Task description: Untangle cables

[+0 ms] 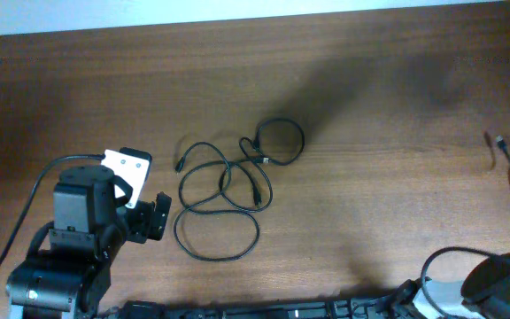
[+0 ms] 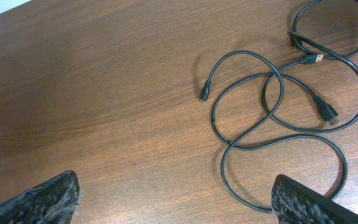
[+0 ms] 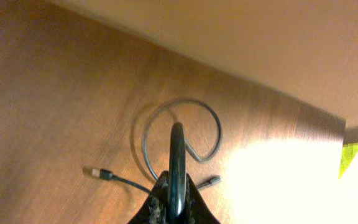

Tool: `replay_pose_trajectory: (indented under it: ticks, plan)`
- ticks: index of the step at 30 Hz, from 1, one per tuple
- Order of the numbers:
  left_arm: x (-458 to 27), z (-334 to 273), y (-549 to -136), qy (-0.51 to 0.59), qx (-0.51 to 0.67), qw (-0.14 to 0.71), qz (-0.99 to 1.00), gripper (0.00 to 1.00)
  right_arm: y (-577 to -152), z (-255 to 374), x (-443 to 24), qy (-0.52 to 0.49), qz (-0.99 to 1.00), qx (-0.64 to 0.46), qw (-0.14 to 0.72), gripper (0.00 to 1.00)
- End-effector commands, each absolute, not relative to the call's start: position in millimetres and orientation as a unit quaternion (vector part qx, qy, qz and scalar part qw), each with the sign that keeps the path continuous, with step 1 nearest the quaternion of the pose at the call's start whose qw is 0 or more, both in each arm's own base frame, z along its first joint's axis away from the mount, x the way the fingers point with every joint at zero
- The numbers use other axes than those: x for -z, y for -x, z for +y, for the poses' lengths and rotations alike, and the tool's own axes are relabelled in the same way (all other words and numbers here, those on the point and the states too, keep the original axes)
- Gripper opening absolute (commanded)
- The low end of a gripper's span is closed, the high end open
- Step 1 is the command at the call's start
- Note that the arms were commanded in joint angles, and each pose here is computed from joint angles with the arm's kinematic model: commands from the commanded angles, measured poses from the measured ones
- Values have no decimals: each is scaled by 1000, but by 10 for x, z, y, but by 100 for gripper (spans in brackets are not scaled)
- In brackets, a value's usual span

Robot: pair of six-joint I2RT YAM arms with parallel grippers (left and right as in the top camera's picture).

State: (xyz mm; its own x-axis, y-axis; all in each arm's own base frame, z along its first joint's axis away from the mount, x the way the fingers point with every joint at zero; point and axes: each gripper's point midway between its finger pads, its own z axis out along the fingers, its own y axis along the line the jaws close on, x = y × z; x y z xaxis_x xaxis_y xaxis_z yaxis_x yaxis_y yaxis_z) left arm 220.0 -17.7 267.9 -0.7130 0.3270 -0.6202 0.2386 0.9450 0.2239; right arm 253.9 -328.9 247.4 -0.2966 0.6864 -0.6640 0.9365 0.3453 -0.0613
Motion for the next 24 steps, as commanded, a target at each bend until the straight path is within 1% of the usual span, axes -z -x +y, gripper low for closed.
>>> replay_pose_trajectory:
  ticks: [1, 4, 6, 11, 12, 13, 14, 15, 16, 17, 19, 21, 22, 23, 24]
  plan:
    - [-2742, -165, -2205, -156, -68, 355, 919, 99, -2364, -3412, -2202, -596, 738, 206, 240, 4]
    - [-2742, -165, -2205, -156, -68, 355, 919, 99, -1892, -3610, -2108, -652, 699, 211, 206, 4]
    - [-2742, -165, -2205, -156, -68, 355, 919, 99, -1681, -3671, -2087, -671, 684, 214, 192, 4]
    - [-2742, -165, -2205, -156, -68, 355, 919, 99, -1488, -3657, -2036, -696, 666, 209, 171, 4]
    - [-2742, -165, -2205, -156, -68, 355, 919, 99, -1483, -3655, -2032, -696, 666, 209, 170, 12]
    - [-2742, -165, -2205, -156, -68, 355, 919, 99, -1481, -3652, -2030, -696, 666, 209, 169, 30]
    - [-2742, -165, -2205, -156, -68, 355, 919, 99, -1484, -3650, -2028, -696, 667, 208, 169, 79]
    - [-2742, -165, -2205, -156, -68, 355, 919, 99, -1515, -3633, -2018, -695, 670, 198, 171, 97]
    - [-2742, -165, -2205, -156, -68, 355, 919, 99, -1586, -3593, -1991, -693, 677, 175, 177, 99]
    - [-2742, -165, -2205, -156, -68, 355, 919, 99, -1652, -3540, -1966, -691, 684, 151, 179, 99]
    - [-2742, -165, -2205, -156, -68, 355, 919, 99, -1882, -3408, -1932, -644, 735, 89, 194, 99]
    - [-2742, -165, -2205, -156, -68, 355, 919, 99, -2287, -3146, -1972, -542, 805, -19, 239, 99]
    - [-2742, -165, -2205, -156, -68, 355, 919, 99, -2578, -2903, -2073, -471, 831, -98, 279, 99]
    - [-2742, -165, -2205, -156, -68, 355, 919, 99, -2747, -2711, -2115, -428, 847, -130, 289, 99]
    - [-2742, -165, -2205, -156, -68, 355, 919, 99, -2856, -2574, -2108, -398, 862, -134, 285, 99]
